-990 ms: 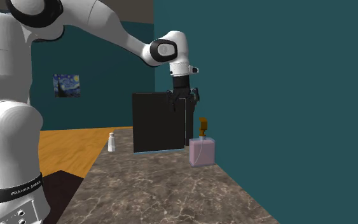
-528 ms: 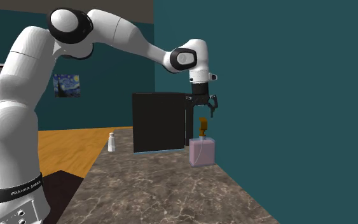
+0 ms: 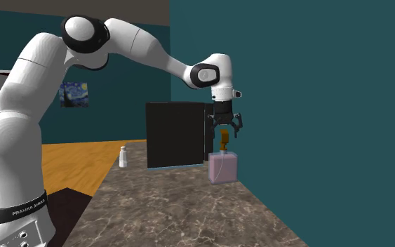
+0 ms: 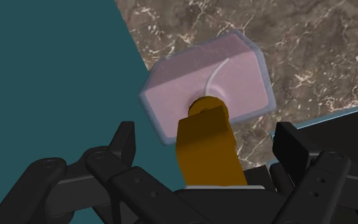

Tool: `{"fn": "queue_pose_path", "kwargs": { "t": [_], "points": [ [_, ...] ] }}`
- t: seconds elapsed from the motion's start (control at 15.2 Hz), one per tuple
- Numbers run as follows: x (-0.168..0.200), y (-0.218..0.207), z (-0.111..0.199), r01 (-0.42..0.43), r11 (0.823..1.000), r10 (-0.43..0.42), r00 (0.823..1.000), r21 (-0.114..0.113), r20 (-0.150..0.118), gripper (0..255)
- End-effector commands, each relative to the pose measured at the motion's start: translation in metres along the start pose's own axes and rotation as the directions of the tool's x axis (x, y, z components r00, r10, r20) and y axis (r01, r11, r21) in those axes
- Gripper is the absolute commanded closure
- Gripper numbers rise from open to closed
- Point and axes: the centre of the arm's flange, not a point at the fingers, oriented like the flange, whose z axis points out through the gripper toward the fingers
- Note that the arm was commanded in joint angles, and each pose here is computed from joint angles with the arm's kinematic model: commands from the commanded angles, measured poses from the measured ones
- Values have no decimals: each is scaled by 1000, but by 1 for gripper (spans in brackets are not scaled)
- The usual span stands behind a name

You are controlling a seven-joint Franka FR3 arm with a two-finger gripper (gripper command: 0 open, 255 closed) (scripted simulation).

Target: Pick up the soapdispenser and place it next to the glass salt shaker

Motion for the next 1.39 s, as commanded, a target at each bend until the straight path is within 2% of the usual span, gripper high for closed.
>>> {"fn": "queue_pose_path", "kwargs": {
  "t": [0.0, 0.4, 0.46, 1.06, 1.32],
  "points": [
    [-2, 0, 4, 0, 1000, 0, 1000, 0, 0, 0],
    [-2, 0, 4, 0, 1000, 0, 1000, 0, 0, 0],
    [-2, 0, 4, 0, 1000, 0, 1000, 0, 0, 255],
    [-2, 0, 4, 0, 1000, 0, 1000, 0, 0, 255],
    [0, 2, -17, 0, 1000, 0, 1000, 0, 0, 255]
  ]
}}
